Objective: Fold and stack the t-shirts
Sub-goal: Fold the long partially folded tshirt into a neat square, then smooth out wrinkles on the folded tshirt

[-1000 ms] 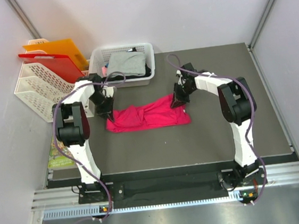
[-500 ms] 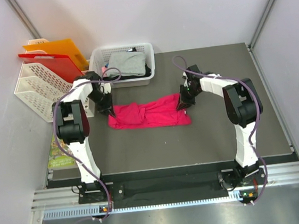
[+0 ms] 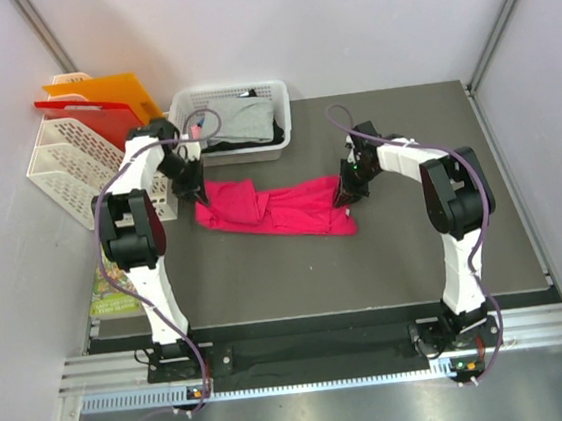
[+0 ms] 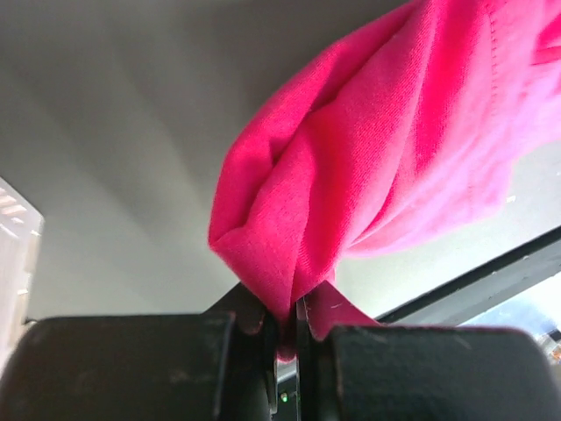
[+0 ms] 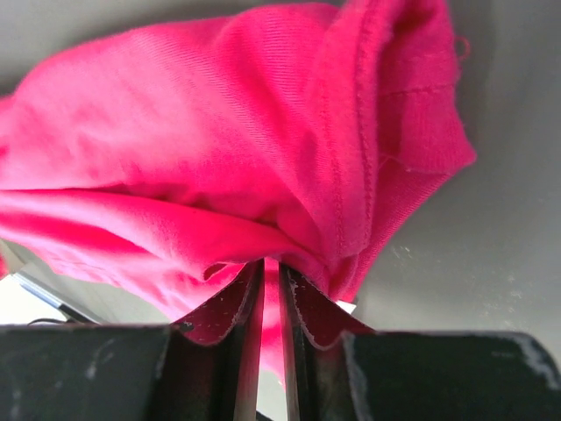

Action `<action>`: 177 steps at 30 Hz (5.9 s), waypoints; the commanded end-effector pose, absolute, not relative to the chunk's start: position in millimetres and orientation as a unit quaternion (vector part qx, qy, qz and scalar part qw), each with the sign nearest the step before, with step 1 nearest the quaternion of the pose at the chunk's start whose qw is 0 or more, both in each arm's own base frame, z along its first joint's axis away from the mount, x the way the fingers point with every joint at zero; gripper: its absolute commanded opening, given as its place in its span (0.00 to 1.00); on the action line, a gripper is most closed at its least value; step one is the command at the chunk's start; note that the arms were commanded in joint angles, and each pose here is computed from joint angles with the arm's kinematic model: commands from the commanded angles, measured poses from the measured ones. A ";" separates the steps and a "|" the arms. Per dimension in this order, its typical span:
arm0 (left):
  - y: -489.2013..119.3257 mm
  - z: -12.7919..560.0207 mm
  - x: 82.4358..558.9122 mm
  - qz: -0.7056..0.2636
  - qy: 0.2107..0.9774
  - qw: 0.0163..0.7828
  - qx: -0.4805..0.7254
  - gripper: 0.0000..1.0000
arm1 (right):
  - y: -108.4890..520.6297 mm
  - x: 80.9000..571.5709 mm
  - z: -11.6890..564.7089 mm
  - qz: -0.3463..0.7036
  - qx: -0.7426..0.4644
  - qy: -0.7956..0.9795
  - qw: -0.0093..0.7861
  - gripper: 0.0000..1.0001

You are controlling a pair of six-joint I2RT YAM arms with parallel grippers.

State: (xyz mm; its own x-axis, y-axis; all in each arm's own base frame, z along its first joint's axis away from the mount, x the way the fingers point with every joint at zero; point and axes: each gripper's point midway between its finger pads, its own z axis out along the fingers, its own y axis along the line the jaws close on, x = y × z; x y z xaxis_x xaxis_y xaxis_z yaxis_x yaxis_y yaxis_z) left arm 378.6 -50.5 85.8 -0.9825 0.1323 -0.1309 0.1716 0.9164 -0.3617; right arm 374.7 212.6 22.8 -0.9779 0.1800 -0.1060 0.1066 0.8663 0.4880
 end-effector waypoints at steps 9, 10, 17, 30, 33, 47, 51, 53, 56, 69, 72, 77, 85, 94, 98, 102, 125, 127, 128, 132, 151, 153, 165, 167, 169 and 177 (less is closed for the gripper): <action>-134.1 114.6 377.1 -0.193 0.960 0.028 0.199 0.05 | 170.5 374.8 72.6 0.181 0.080 0.973 0.121 0.15; -140.4 112.7 372.5 -0.193 0.959 0.020 0.208 0.05 | 170.1 375.4 75.7 0.182 0.081 0.972 0.124 0.15; -149.3 109.1 369.8 -0.184 0.958 0.006 0.219 0.05 | 164.9 369.2 94.8 0.188 0.075 0.969 0.144 0.16; -188.5 139.9 372.0 -0.164 0.943 0.043 0.286 0.06 | 159.7 343.9 80.8 0.196 0.069 0.970 0.129 0.16; -198.9 138.2 366.3 -0.136 0.934 0.043 0.328 0.06 | 158.5 339.5 81.4 0.198 0.070 0.969 0.130 0.16; -262.9 136.8 349.3 -0.088 0.895 0.067 0.433 0.06 | 143.5 314.7 96.1 0.199 0.088 0.964 0.152 0.16; -282.1 127.3 339.2 -0.090 0.886 0.060 0.451 0.06 | 136.9 303.4 98.8 0.198 0.094 0.964 0.154 0.16; -286.3 120.1 339.8 -0.084 0.885 0.057 0.455 0.06 | 133.7 299.7 103.3 0.199 0.096 0.962 0.159 0.16; -296.1 113.0 336.8 -0.082 0.880 0.054 0.464 0.06 | 132.1 293.5 107.5 0.201 0.096 0.961 0.162 0.17; -339.0 110.3 336.9 -0.082 0.864 0.098 0.487 0.06 | 129.7 277.9 109.8 0.207 0.095 0.960 0.160 0.17; -346.2 109.4 337.8 -0.087 0.863 0.107 0.486 0.07 | 129.9 275.2 109.5 0.208 0.094 0.960 0.160 0.17; -360.5 107.5 337.1 -0.103 0.863 0.118 0.481 0.99 | 128.5 273.0 109.3 0.206 0.096 0.960 0.160 0.17; -373.6 137.7 342.1 -0.134 0.857 0.165 0.470 0.99 | 129.4 272.6 107.0 0.208 0.099 0.960 0.160 0.17; -213.9 194.6 443.2 -0.132 0.928 0.239 0.252 0.99 | 179.0 301.8 112.3 0.267 0.061 0.952 0.138 0.20; -126.1 188.2 454.2 -0.123 0.954 0.222 0.160 0.99 | 244.3 339.9 140.4 0.305 -0.003 0.942 0.141 0.20; -86.9 179.7 433.3 -0.114 0.964 0.198 0.136 0.99 | 315.4 363.0 142.2 0.364 -0.036 0.925 0.106 0.20; -83.8 123.5 388.3 -0.122 0.977 0.103 0.144 0.99 | 267.3 319.2 34.7 0.273 -0.008 0.962 -0.024 0.24; -82.5 123.1 388.9 -0.119 0.977 0.103 0.144 0.99 | 266.8 332.0 54.0 0.275 -0.014 0.961 0.003 0.24; -81.5 122.1 388.3 -0.116 0.978 0.101 0.142 0.99 | 264.6 335.0 70.3 0.277 -0.018 0.961 0.016 0.25; -77.4 120.3 388.4 -0.104 0.979 0.102 0.143 0.99 | 260.2 349.6 116.4 0.292 -0.022 0.954 0.059 0.28; -76.5 125.9 387.5 -0.102 0.979 0.106 0.139 0.99 | 198.4 340.1 64.6 0.274 0.045 0.960 0.035 0.32; -77.5 125.9 386.2 -0.105 0.979 0.105 0.138 0.99 | 196.9 340.0 63.3 0.271 0.045 0.961 0.034 0.34; -80.0 125.9 384.4 -0.112 0.978 0.105 0.138 0.99 | 187.6 340.4 56.1 0.263 0.058 0.963 0.030 0.40; -80.0 124.7 383.8 -0.112 0.979 0.103 0.138 0.99 | 190.0 346.0 56.7 0.267 0.059 0.961 0.034 0.36; -80.1 124.9 383.0 -0.113 0.979 0.102 0.139 0.99 | 191.5 350.2 56.8 0.269 0.061 0.960 0.037 0.30; -78.0 125.6 383.0 -0.107 0.978 0.105 0.141 0.99 | 188.5 365.2 80.2 0.278 0.062 0.956 0.075 0.08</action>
State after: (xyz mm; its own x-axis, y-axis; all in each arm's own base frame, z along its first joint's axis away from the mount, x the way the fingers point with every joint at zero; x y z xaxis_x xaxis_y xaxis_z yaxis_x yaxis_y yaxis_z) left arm 384.4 -77.6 114.2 -0.9463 0.2493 -0.2057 0.2876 0.9400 -0.1837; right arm 337.0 191.0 48.9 -0.9908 0.1348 0.0092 0.1208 0.8531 0.5076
